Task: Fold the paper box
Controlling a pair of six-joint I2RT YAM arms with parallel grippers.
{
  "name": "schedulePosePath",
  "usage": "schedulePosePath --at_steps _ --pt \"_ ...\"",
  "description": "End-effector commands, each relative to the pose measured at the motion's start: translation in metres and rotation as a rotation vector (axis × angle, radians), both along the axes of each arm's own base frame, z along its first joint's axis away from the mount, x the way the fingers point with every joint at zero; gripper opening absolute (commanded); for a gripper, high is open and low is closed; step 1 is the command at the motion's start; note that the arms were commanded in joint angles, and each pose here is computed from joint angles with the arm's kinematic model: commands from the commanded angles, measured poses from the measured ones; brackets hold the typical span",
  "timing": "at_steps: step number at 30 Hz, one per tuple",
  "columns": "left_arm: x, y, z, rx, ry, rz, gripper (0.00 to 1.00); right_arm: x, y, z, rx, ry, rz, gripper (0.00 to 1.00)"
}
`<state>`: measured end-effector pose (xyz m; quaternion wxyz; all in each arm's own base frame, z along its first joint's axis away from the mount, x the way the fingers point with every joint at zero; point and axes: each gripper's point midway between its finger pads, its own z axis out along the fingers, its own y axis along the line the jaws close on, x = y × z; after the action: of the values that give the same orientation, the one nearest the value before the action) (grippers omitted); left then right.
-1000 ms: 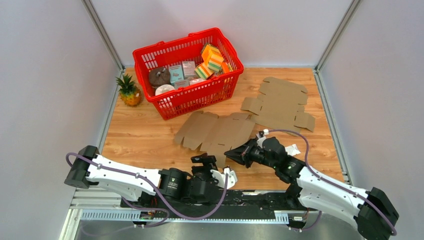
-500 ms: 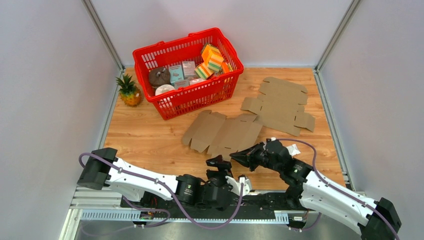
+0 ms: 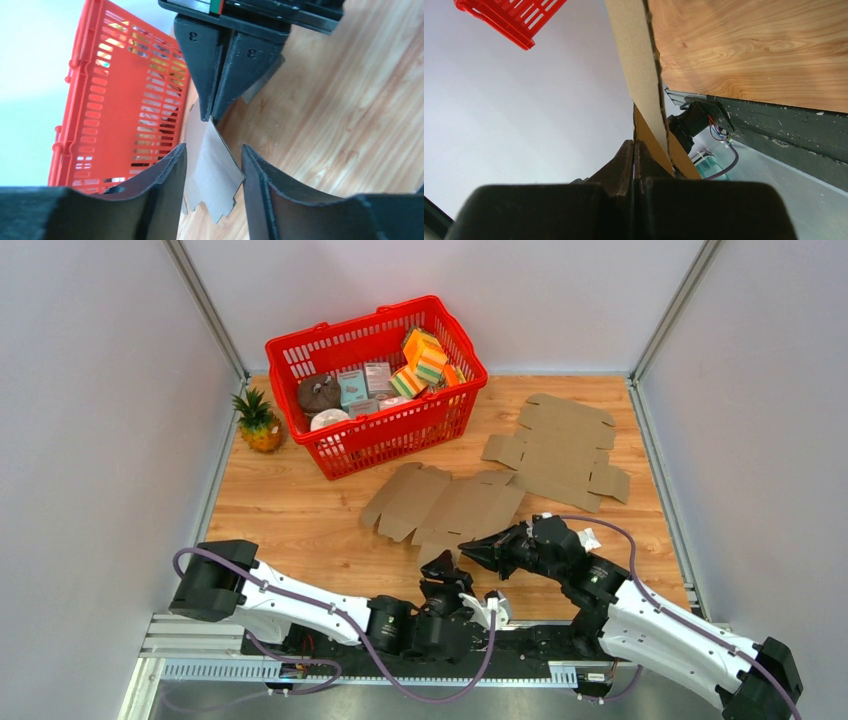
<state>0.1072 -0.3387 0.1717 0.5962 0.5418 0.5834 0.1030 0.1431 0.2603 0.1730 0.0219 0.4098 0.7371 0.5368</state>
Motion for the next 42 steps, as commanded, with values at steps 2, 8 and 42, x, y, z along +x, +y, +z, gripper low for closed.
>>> schedulePosePath --at_steps 2,8,42 --pt "0.016 0.003 0.014 -0.037 -0.103 0.096 0.45 -0.005 0.004 0.025 0.059 -0.005 0.014 0.0" --pt "0.026 0.015 0.022 -0.048 -0.15 0.156 0.03 -0.01 0.007 0.03 0.049 -0.02 0.043 0.05" --pt "0.015 0.134 0.106 -0.592 0.45 0.05 0.0 0.029 -0.035 0.162 -1.03 -1.972 0.631 0.99"
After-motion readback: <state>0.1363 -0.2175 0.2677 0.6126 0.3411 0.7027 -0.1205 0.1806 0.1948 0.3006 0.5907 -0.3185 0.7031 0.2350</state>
